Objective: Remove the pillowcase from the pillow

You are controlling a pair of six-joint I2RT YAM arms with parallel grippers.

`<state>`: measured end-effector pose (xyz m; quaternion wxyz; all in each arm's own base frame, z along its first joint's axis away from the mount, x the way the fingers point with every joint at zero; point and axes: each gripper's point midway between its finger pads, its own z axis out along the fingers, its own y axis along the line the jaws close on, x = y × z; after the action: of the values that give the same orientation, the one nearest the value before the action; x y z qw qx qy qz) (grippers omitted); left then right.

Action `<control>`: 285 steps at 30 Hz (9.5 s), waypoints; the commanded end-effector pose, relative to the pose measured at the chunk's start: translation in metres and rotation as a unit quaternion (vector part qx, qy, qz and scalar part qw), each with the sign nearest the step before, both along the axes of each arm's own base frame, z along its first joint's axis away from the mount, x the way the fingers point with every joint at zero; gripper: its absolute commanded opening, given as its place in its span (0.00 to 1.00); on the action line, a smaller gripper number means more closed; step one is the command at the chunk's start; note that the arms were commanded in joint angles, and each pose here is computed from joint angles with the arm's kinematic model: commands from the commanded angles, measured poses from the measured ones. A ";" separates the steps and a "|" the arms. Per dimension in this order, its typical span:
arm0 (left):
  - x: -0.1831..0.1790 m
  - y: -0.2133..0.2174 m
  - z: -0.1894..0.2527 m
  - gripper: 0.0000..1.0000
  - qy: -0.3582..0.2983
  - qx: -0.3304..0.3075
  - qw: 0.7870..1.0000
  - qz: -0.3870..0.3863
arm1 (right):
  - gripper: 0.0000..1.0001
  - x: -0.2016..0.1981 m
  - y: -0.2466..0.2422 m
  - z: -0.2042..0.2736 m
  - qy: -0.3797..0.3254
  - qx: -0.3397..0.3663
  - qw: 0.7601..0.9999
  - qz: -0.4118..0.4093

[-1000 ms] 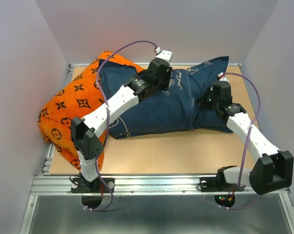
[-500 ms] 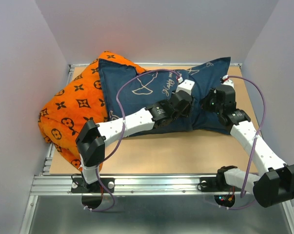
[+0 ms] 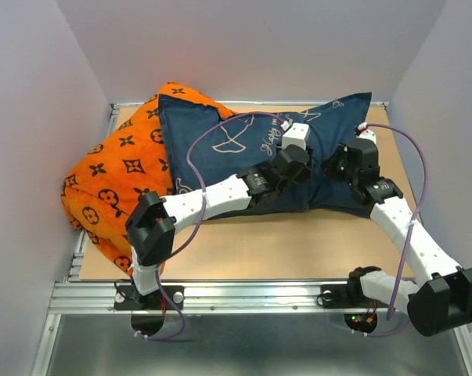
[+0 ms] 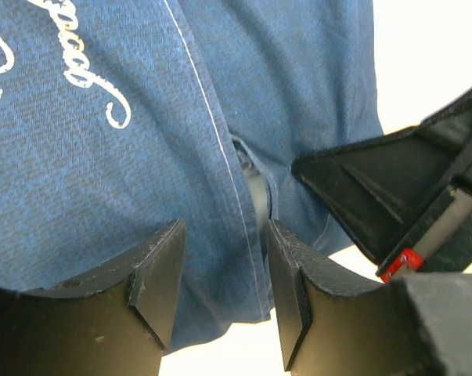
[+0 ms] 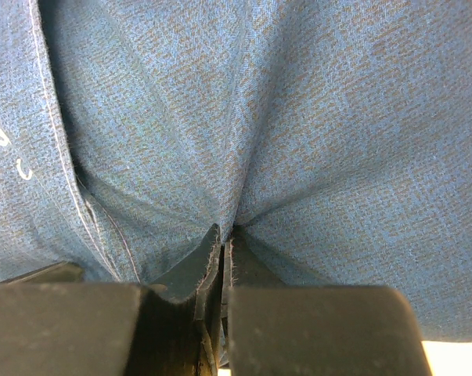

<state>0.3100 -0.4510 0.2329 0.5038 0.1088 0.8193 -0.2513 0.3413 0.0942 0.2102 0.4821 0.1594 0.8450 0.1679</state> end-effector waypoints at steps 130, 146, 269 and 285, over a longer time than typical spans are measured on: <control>0.068 0.133 0.076 0.35 -0.065 0.056 0.993 0.078 | 0.01 -0.024 -0.032 0.022 -0.046 0.089 0.995 -0.017; 0.001 -0.017 0.103 0.53 -0.166 0.074 0.963 -0.201 | 0.00 -0.026 -0.038 0.028 -0.055 0.104 0.992 -0.048; 0.081 0.183 0.045 0.00 -0.008 -0.061 0.987 0.149 | 0.73 0.022 -0.135 -0.106 0.101 -0.060 0.958 -0.262; 0.065 0.158 0.039 0.00 0.007 -0.022 0.999 0.049 | 0.01 0.032 -0.014 -0.021 -0.149 0.189 0.970 0.028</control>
<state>0.3444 -0.3377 0.2130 0.4335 0.0734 0.8471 -0.2985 0.3615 0.0963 0.1285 0.4527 0.2193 0.8005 0.3258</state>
